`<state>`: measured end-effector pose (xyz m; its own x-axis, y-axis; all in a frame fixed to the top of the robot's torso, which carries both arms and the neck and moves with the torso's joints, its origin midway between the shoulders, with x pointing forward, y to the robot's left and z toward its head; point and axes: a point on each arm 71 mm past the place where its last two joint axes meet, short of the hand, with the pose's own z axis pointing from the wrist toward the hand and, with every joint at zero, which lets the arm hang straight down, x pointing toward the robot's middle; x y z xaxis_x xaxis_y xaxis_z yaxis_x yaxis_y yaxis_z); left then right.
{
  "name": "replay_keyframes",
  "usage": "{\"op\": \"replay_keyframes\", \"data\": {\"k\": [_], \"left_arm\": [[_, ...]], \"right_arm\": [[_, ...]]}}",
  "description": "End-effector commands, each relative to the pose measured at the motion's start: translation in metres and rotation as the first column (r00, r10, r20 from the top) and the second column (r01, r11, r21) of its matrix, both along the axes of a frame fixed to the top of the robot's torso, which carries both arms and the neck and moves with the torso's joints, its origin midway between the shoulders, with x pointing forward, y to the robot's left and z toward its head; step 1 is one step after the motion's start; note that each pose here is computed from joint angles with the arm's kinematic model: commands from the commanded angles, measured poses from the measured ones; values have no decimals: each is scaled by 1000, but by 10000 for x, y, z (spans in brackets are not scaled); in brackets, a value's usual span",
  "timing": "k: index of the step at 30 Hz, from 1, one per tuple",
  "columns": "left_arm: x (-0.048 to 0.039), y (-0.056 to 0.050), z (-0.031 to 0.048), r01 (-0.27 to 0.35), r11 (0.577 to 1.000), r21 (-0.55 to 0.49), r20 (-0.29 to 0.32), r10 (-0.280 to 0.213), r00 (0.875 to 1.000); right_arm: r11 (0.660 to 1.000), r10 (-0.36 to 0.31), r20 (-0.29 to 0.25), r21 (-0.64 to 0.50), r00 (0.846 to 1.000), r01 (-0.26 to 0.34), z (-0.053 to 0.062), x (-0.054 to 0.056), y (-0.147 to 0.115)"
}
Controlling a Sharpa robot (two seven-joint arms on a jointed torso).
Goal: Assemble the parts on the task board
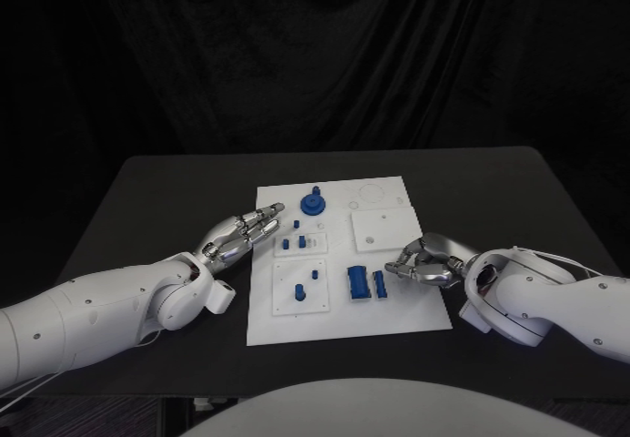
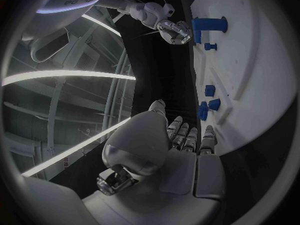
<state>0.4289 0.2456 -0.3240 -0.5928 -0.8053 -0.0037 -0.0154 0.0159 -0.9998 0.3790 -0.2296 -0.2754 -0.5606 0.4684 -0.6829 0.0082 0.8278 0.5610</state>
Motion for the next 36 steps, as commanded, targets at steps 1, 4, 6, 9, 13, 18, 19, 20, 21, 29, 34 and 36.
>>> {"op": "replay_keyframes", "data": {"k": [1, 4, 6, 9, 13, 18, 19, 20, 21, 29, 34, 36], "left_arm": [[-5, -17, 14, 5, 1000, -22, 12, -5, 1000], [-5, -17, 14, 5, 1000, -22, 13, -4, 1000], [-5, -15, 15, 4, 1000, -22, 14, -3, 1000], [-5, -13, 16, 3, 1000, -22, 15, -3, 1000], [-6, -13, 16, 3, 1000, -22, 15, -2, 1000], [-5, -14, 17, 2, 1000, -22, 17, -2, 1000], [-5, -14, 17, 2, 1000, -22, 17, -1, 1000], [-5, -14, 17, 2, 1000, -22, 17, -1, 1000], [-5, -14, 18, 1, 1000, -23, 17, -1, 1000], [-5, -10, 18, 0, 1000, -22, 19, 1, 1000], [-5, -7, 21, -3, 1000, -23, 24, 3, 1000], [-5, -5, 25, -5, 1000, -24, 29, 6, 1000]], "right_arm": [[1000, 11, -19, -16, 1000, -11, -30, 1, 12], [1000, 16, -27, -27, 1000, -16, -45, 10, 31], [999, 20, -30, -33, 999, -21, -54, 18, 46], [999, 23, -32, -37, 999, -24, -64, 31, 66], [999, 26, -36, -44, 999, -28, -79, 49, 86], [998, 34, -46, -56, 998, -37, -101, 65, 100], [998, 35, -48, -59, 998, -38, -106, 69, 101], [997, 35, -49, -62, 998, -38, -110, 71, 100], [997, 36, -50, -64, 998, -39, -114, 73, 99], [996, 42, -57, -78, 998, -46, -143, 75, 108], [996, 42, -50, -77, 998, -45, -143, 77, 115], [996, 40, -41, -76, 998, -43, -138, 79, 110]]}}
